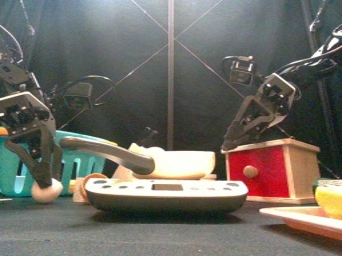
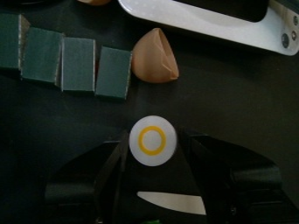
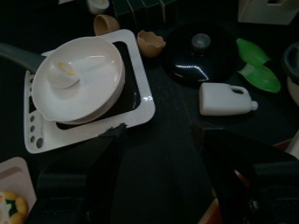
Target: Place egg half to left of stove
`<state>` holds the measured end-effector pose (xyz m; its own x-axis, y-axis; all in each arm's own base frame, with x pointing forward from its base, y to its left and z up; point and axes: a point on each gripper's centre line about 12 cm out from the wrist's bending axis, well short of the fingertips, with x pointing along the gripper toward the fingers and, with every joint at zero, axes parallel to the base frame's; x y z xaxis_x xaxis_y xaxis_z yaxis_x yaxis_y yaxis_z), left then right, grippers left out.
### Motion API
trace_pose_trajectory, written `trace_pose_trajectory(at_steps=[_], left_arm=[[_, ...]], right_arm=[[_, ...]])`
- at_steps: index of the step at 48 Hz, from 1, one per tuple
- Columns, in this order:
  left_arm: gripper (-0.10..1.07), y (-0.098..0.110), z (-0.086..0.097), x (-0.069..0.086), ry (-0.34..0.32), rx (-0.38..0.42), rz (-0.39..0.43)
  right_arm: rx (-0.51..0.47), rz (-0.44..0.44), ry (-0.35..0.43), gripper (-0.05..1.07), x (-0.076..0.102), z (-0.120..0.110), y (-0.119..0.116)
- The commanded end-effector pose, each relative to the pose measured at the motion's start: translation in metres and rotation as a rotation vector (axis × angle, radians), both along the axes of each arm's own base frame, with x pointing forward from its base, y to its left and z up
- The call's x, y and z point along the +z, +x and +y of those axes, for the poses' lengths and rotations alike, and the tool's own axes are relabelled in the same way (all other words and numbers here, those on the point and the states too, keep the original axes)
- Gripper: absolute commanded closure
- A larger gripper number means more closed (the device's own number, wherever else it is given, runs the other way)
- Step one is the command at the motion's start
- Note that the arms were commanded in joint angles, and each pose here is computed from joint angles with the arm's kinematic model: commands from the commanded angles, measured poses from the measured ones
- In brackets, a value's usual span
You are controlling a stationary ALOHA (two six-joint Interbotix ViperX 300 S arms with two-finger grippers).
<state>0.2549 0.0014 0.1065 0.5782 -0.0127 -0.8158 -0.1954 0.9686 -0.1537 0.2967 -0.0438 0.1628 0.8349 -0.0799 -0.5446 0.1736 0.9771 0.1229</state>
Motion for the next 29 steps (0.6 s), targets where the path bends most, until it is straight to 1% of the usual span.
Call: trace_pose_trajectory(at_steps=[1, 8, 20, 29], left_arm=[[0.09, 0.009, 0.001, 0.008, 0.005, -0.001, -0.031], [0.08, 0.010, 0.001, 0.012, 0.007, -0.005, -0.044], [0.08, 0.013, 0.000, 0.025, 0.007, -0.008, -0.092], [0.08, 0.013, -0.001, 0.025, 0.007, -0.010, -0.094]], right_arm=[[0.000, -0.033, -0.004, 0.10, 0.010, -0.001, 0.004], [0.000, -0.032, -0.003, 0.10, 0.009, -0.001, 0.004], [0.000, -0.032, -0.003, 0.10, 0.009, -0.001, 0.004], [0.000, -0.033, -0.004, 0.10, 0.010, -0.001, 0.004]])
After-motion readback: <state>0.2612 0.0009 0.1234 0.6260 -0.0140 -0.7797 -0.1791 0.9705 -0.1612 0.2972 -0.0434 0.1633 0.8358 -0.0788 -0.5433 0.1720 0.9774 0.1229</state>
